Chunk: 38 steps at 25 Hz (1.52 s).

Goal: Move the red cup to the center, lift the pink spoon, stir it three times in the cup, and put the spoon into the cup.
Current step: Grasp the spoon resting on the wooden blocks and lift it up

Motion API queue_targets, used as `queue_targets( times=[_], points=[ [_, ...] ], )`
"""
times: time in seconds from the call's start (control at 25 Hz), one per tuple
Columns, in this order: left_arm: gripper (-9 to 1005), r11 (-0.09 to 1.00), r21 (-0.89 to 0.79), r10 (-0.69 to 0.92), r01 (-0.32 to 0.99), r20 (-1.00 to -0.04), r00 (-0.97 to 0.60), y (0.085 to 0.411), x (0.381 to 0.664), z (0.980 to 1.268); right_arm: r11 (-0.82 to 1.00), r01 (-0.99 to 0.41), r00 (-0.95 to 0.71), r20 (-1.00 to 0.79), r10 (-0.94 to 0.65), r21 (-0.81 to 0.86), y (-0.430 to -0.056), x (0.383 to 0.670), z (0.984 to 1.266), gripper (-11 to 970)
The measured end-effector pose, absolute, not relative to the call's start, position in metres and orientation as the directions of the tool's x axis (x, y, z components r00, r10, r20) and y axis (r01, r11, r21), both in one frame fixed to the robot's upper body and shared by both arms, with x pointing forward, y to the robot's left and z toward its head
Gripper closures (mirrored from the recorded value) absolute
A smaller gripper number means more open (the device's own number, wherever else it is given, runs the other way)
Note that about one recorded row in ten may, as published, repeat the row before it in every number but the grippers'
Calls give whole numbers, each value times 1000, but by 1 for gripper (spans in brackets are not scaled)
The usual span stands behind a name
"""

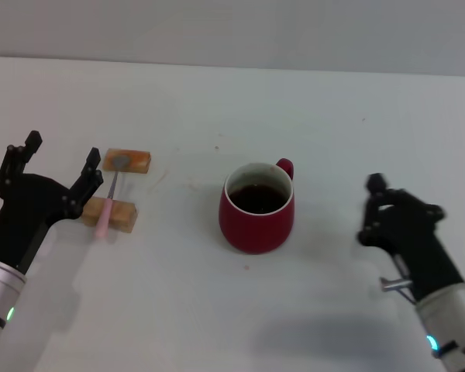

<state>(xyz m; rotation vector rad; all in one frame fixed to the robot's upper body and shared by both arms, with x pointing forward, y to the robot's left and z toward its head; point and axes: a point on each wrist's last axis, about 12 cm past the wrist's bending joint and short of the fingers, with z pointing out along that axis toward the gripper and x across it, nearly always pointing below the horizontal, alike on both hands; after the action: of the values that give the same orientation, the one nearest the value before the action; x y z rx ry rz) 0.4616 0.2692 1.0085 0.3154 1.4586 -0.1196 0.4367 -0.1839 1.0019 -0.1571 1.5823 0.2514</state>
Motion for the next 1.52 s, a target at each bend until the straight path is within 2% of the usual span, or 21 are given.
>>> queue_targets(
  times=[0.44,0.92,1.52],
  points=[
    [136,953,132,117,272,-991,70,274,439,998,993,-103,31,-998,57,53,-214,415,1001,960],
    [137,936,66,63,344,-998,18,261,424,990,994,-97,26,-998,57,55,-215,412,1000,961],
    [138,922,70,109,380,-991,-81,258,421,977,992,-114,27,-998,53,49,-213,413,1000,959]
  ],
)
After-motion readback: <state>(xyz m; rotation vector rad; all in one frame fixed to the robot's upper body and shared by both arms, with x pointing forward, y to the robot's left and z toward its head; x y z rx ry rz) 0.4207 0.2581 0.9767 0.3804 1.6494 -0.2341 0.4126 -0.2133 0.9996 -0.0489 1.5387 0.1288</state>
